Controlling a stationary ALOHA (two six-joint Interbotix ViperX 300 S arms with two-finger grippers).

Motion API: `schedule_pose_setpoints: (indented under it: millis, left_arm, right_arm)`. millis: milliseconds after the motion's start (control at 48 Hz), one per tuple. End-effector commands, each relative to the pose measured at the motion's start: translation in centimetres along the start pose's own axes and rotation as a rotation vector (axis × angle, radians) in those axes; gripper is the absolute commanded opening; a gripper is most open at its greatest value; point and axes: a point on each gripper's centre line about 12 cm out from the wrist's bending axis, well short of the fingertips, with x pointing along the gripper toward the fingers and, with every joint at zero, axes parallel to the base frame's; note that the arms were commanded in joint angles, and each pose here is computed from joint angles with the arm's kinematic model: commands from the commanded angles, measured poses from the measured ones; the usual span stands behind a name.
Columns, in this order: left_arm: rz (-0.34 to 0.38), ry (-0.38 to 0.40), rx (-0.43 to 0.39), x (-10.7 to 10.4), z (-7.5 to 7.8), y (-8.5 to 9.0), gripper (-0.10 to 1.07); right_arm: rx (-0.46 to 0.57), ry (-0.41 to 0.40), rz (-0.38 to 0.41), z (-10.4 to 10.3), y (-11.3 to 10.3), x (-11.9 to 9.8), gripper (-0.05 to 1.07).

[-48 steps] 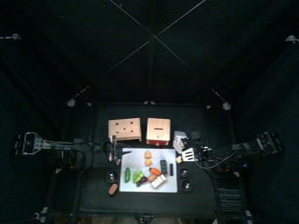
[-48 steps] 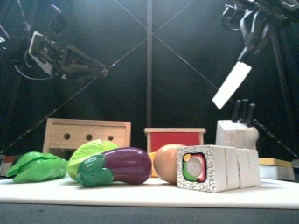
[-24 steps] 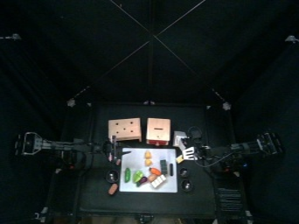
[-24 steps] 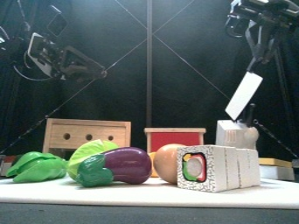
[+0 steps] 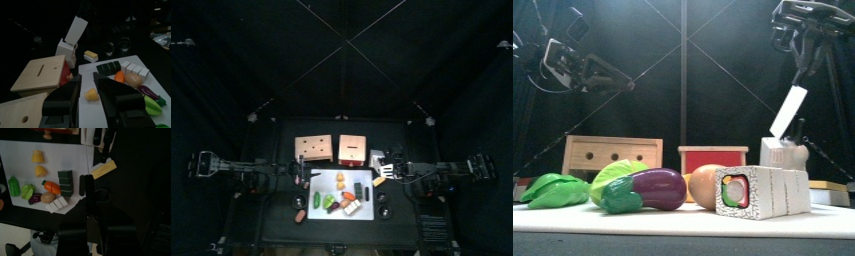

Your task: Put cleaver back into holder

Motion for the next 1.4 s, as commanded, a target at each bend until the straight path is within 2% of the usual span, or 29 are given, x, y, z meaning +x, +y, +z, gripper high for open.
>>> schedule_pose_setpoints:
  millis: [0, 208, 438, 854, 1375]
  left_arm:
    - [0.003, -0.016, 0.000, 0.2, 0.5, 0.1, 0.70]
    - [0.003, -0.015, 0.000, 0.2, 0.5, 0.1, 0.70]
    - [0.005, -0.010, -0.001, 0.1, 0.3, 0.2, 0.70]
    - [0.007, -0.010, -0.003, 0.1, 0.3, 0.2, 0.70]
    - [0.005, -0.010, -0.001, 0.1, 0.3, 0.2, 0.70]
  right_arm:
    - [0.031, -0.009, 0.037, 0.8, 0.2, -1.0, 0.36]
    - [0.046, -0.011, 0.056, 1.8, 0.7, -1.7, 0.36]
    - [0.067, 0.008, 0.036, 2.1, 1.1, -0.6, 0.36]
    - [0.078, 0.009, -0.006, 2.4, 0.3, 0.6, 0.36]
    - [0.084, 0.019, 0.000, 2.5, 1.1, 1.3, 0.36]
